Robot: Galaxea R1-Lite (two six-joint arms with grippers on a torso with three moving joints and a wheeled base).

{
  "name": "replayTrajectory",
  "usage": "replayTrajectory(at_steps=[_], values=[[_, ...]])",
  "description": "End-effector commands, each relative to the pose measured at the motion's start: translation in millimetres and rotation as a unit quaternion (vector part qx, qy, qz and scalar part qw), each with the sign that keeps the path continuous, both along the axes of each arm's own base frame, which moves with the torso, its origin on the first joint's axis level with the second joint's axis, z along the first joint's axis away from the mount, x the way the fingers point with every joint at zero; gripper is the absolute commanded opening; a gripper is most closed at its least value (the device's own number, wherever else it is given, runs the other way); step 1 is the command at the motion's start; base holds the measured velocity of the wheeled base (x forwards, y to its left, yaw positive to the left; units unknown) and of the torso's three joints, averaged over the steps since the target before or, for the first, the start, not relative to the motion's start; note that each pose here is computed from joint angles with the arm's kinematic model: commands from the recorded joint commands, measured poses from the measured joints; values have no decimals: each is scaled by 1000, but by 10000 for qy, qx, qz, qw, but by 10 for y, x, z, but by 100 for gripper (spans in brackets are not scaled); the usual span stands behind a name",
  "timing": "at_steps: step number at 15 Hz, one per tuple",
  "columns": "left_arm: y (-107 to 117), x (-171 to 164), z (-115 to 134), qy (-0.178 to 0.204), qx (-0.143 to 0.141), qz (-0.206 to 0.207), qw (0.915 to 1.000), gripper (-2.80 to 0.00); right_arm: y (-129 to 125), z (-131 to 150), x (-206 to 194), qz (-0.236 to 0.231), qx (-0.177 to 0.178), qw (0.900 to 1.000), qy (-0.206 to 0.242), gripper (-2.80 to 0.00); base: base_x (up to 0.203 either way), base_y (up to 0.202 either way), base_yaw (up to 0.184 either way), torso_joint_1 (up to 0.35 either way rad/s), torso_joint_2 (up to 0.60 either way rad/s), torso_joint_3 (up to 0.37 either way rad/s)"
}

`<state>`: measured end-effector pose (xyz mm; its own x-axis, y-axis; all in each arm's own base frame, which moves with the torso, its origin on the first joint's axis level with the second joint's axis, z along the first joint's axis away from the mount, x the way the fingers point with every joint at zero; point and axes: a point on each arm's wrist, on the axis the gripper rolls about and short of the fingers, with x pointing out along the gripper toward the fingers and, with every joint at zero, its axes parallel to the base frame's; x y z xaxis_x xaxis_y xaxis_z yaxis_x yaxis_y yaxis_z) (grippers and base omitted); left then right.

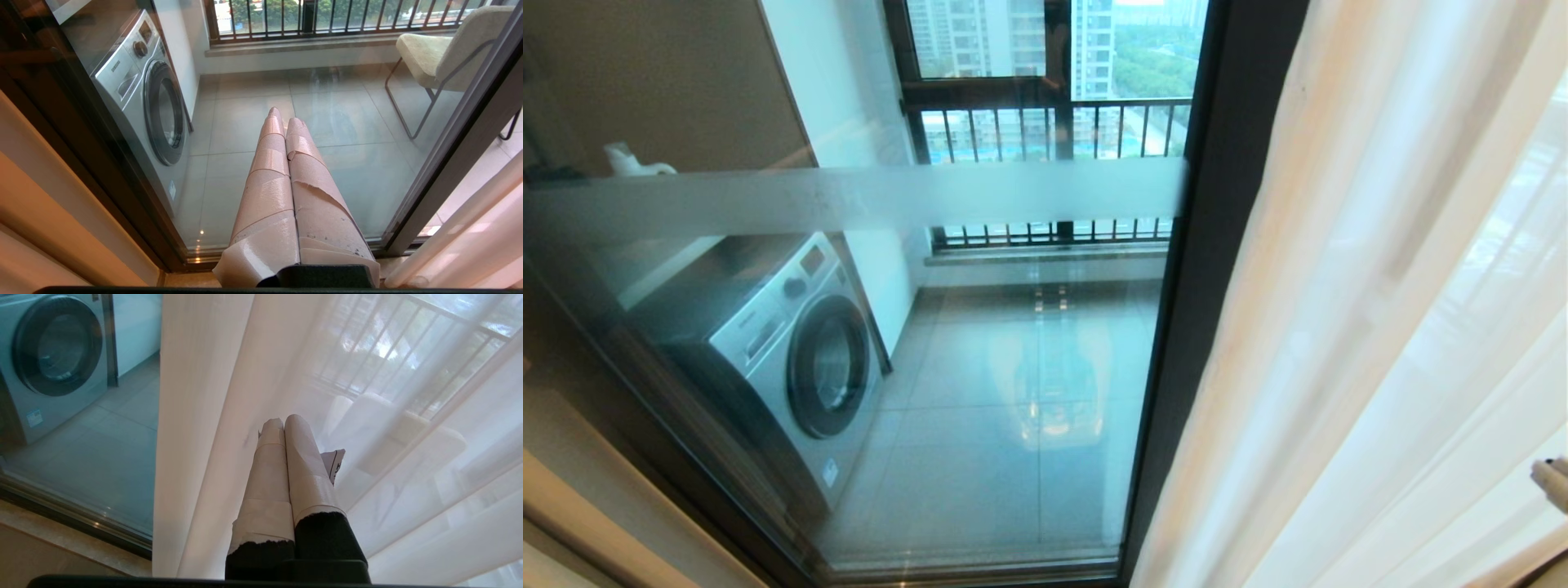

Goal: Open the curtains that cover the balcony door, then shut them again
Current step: Close the inner curtains on both sides

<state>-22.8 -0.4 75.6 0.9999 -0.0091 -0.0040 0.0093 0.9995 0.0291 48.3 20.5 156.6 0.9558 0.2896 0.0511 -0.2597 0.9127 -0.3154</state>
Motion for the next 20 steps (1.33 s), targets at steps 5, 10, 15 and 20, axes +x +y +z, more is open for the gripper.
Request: replayTrajectory(at_steps=[5, 10, 15, 20], values=[[0, 0, -1, 2, 0, 0, 10000, -280, -24, -67, -11, -174, -48, 9998, 93, -280, 0, 0, 0, 0, 0, 0], [0, 0, 0, -3, 0, 0, 10000, -280, -129, -268, -56, -852, 108, 9949, 528, -280, 0, 0, 0, 0, 0, 0], [0, 0, 0, -5, 0, 0, 10000, -280, -176, -557, -346, -825, 405, 9889, 1170, -280, 0, 0, 0, 0, 0, 0], [0, 0, -1, 3, 0, 0, 10000, -280, -183, -714, -620, -998, 683, 9901, 710, -280, 0, 0, 0, 0, 0, 0]])
